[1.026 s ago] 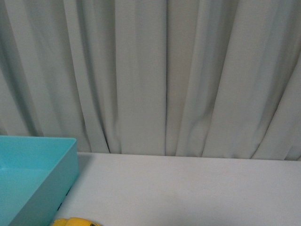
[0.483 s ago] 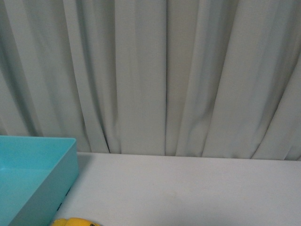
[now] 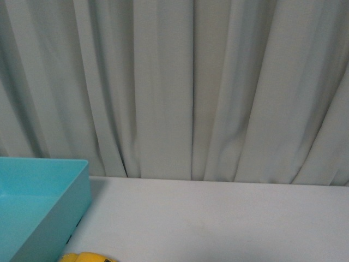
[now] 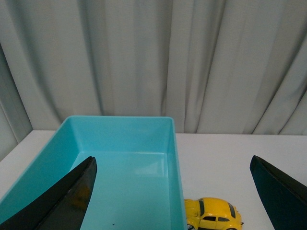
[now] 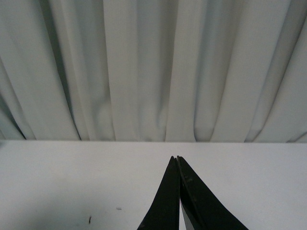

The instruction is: Wind up and store yellow beetle toy

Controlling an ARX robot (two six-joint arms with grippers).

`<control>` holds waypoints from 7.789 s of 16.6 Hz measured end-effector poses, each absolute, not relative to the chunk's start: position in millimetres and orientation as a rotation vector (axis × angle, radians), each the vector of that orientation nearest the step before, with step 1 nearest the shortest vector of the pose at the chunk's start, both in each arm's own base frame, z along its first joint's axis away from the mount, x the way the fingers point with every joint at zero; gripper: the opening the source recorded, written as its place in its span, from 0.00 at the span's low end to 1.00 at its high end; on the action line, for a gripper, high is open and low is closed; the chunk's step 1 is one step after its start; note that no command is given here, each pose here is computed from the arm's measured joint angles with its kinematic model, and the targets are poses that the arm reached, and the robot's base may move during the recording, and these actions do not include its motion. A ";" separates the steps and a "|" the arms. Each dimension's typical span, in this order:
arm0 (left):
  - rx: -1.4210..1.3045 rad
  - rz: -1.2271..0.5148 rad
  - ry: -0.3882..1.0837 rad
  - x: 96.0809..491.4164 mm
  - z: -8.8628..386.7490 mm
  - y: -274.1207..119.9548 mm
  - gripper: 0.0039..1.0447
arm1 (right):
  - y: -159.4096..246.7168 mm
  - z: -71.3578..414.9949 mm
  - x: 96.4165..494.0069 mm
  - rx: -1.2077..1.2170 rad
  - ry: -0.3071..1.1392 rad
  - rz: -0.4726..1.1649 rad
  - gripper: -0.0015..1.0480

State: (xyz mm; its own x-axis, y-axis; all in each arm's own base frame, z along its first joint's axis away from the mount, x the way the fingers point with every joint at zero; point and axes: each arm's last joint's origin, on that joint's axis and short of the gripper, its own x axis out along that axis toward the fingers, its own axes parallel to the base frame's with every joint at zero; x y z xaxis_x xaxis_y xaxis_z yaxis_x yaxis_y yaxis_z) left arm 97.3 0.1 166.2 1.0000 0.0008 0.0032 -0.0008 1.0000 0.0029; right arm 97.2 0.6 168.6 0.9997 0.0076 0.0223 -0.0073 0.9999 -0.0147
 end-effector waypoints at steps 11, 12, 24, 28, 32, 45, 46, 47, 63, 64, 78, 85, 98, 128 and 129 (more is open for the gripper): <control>0.003 0.001 -0.004 97.3 166.3 0.1 0.94 | 0.5 166.7 97.2 -0.015 -0.005 0.005 0.80; 0.003 0.001 -0.004 97.3 166.3 0.1 0.94 | 0.5 166.7 97.2 -0.015 -0.005 0.005 0.88; -0.284 0.268 0.153 126.0 197.1 6.9 0.94 | 0.4 166.7 97.2 -0.014 -0.005 0.004 0.94; -0.162 0.164 0.164 162.1 205.6 19.2 0.94 | 0.4 166.7 97.2 -0.014 -0.005 0.004 0.94; 0.062 -0.013 0.245 224.6 230.8 26.4 0.94 | 0.4 166.7 97.2 -0.015 -0.005 0.004 0.94; 1.268 -0.864 0.725 325.6 183.6 -78.6 0.94 | 0.4 166.6 97.2 -0.014 -0.004 0.004 0.94; 1.368 -0.918 0.756 327.4 167.8 -85.0 0.94 | 0.4 166.6 97.2 -0.014 -0.004 0.004 0.94; 1.408 -0.975 0.771 327.6 156.1 -89.9 0.94 | 0.4 166.6 97.2 -0.014 -0.004 0.004 0.94; 1.363 -0.893 1.023 331.6 83.0 -94.9 0.65 | 0.4 166.6 97.2 -0.014 -0.004 0.004 0.94; 1.369 -0.906 1.020 330.9 82.8 -95.6 0.56 | 0.4 166.6 97.2 -0.014 -0.004 0.004 0.94; 0.733 -0.917 0.383 335.3 254.8 -81.4 0.38 | 0.4 166.6 97.2 -0.014 -0.004 0.004 0.94; 0.350 -0.168 0.797 341.1 220.0 60.8 0.38 | 0.4 166.6 97.2 -0.014 -0.004 0.004 0.94; 0.318 0.122 1.101 352.3 93.5 73.6 0.37 | 0.4 166.6 97.2 -0.014 -0.004 0.004 0.94; 0.010 -0.001 0.013 166.3 204.9 17.1 0.07 | 0.4 166.7 97.2 -0.014 -0.005 0.004 0.94; 0.004 -0.002 0.010 157.5 197.9 12.9 0.01 | 0.4 166.7 97.2 -0.014 -0.005 0.004 0.94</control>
